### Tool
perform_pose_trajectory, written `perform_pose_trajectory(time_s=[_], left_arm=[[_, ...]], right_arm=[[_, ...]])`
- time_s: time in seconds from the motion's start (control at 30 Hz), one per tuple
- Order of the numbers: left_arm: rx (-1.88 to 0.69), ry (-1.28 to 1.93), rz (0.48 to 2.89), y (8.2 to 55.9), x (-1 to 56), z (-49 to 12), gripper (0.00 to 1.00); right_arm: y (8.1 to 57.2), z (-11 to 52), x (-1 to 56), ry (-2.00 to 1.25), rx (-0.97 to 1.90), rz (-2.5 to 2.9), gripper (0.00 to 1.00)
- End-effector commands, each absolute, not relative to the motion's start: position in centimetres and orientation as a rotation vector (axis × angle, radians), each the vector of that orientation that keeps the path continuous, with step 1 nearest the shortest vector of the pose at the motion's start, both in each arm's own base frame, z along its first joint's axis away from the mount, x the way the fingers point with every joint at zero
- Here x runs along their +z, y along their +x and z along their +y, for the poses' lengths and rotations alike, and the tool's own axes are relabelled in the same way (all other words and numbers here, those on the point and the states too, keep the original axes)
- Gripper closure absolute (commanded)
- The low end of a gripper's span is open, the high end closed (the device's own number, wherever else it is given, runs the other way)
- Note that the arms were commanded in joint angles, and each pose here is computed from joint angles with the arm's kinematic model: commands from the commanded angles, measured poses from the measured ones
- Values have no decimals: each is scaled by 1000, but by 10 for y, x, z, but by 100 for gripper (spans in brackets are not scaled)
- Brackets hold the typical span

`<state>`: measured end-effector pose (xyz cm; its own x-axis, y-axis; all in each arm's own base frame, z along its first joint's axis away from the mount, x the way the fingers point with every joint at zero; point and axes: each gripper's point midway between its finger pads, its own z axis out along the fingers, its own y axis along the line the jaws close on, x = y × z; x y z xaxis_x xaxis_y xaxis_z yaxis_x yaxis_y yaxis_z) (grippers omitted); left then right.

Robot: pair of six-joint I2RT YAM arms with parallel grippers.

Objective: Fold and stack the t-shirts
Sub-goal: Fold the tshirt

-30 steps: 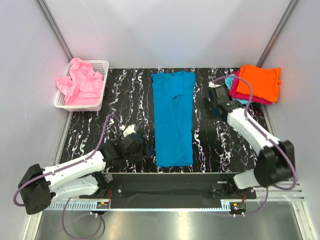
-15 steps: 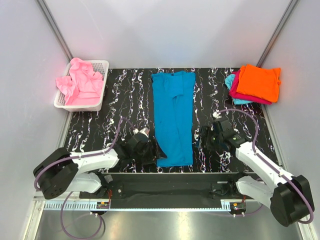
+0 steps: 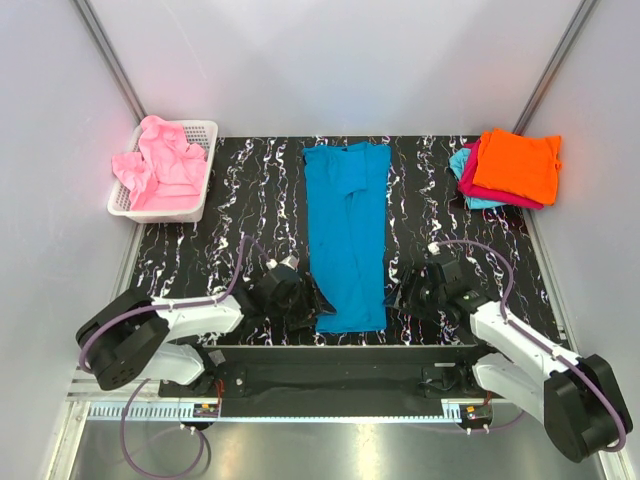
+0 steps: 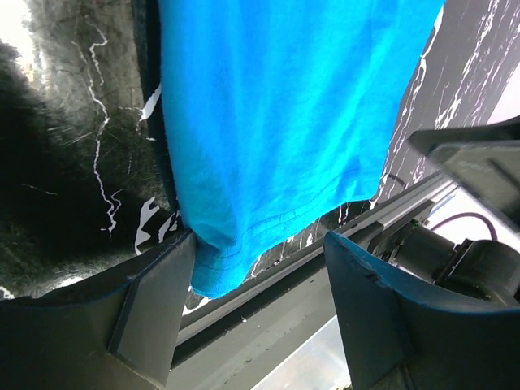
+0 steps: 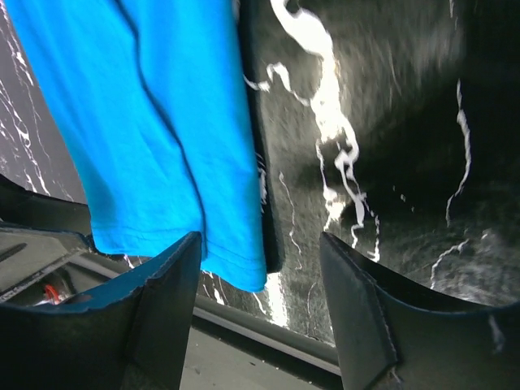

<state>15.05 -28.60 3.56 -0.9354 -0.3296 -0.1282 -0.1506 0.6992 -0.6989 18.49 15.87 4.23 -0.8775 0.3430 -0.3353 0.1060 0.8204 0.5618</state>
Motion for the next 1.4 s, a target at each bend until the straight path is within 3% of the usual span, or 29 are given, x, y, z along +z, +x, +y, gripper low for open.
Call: perform_pose_trajectory(time_s=[0.0,0.27,0.4,0.53,0.97,1.1,1.17,1.23,1.27,1.33,1.37], left_arm=[[-965,-455,2705,149,28,-274,29],[-831,-528,2709,145,27,-249,35],[-834,-532,2711,143,26,-247,53],[-878,-526,2710,143,27,-253,64],[-978,-519,2745,137,22,-269,65],[-987,-509,2730,139,26,-270,68],[-982,-509,2729,140,26,-269,71],[-979,-498,2728,140,26,-269,85],[-979,-492,2726,140,26,-269,90],[-981,-482,2726,140,27,-270,100],[-988,-479,2724,140,28,-270,100]], right_arm=[[189,173,52,384,884,2506,34],[179,177,42,451,942,2511,38],[174,178,35,477,943,2529,42],[168,179,32,490,960,2538,45],[155,185,20,469,992,2602,51],[155,187,16,459,979,2619,60],[155,188,15,454,973,2629,70],[155,188,15,447,969,2636,81],[155,188,16,445,966,2636,95],[156,187,15,444,950,2638,100],[155,186,17,446,938,2646,100]])
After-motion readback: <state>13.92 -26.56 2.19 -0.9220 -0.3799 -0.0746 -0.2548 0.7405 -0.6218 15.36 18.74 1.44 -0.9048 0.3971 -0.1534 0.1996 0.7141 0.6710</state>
